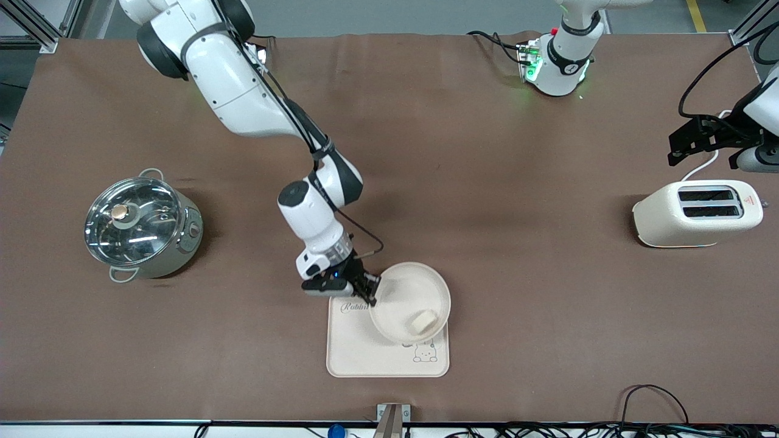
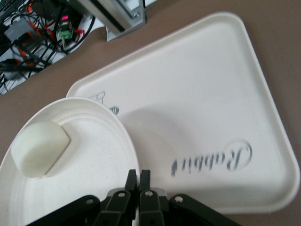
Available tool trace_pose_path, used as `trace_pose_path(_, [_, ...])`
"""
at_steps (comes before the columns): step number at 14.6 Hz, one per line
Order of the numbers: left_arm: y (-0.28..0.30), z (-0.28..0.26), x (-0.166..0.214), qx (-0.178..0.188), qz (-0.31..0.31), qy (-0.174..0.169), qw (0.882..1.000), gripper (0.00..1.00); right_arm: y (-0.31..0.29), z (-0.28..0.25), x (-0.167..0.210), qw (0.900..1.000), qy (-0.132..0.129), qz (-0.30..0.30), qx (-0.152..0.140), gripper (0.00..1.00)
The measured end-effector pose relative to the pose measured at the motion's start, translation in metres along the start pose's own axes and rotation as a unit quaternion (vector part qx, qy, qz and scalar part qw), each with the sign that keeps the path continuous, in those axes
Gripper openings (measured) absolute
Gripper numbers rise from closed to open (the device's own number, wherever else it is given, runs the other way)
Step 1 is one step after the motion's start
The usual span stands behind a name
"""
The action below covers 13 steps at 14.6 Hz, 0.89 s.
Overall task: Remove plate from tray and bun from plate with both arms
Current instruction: 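Lift the plate with the bun off the tray with the right gripper, then set the plate down with the right gripper while the left gripper reaches the bun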
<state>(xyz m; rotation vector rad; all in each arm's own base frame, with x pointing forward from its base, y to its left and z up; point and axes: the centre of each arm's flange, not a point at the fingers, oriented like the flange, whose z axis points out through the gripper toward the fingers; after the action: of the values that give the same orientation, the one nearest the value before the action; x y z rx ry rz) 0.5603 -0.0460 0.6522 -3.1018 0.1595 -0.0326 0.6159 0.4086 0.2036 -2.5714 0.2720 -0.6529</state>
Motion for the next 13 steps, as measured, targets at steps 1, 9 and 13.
trace_pose_path(1, [0.002, 0.0, 0.0, 0.0, 0.001, 0.0, 1.0, 1.0, 0.006, -0.008, -0.018, 1.0, -0.003, -0.005, 0.0, 0.05])
trace_pose_path(9, [0.0, -0.001, 0.0, 0.002, 0.0, 0.0, 1.0, 1.0, 0.072, -0.041, -0.107, 0.999, -0.013, -0.041, -0.018, 0.05])
trace_pose_path(13, [0.014, 0.002, -0.004, 0.001, 0.012, -0.018, 1.0, 1.0, 0.073, -0.044, -0.112, 0.999, -0.01, -0.038, -0.014, 0.18])
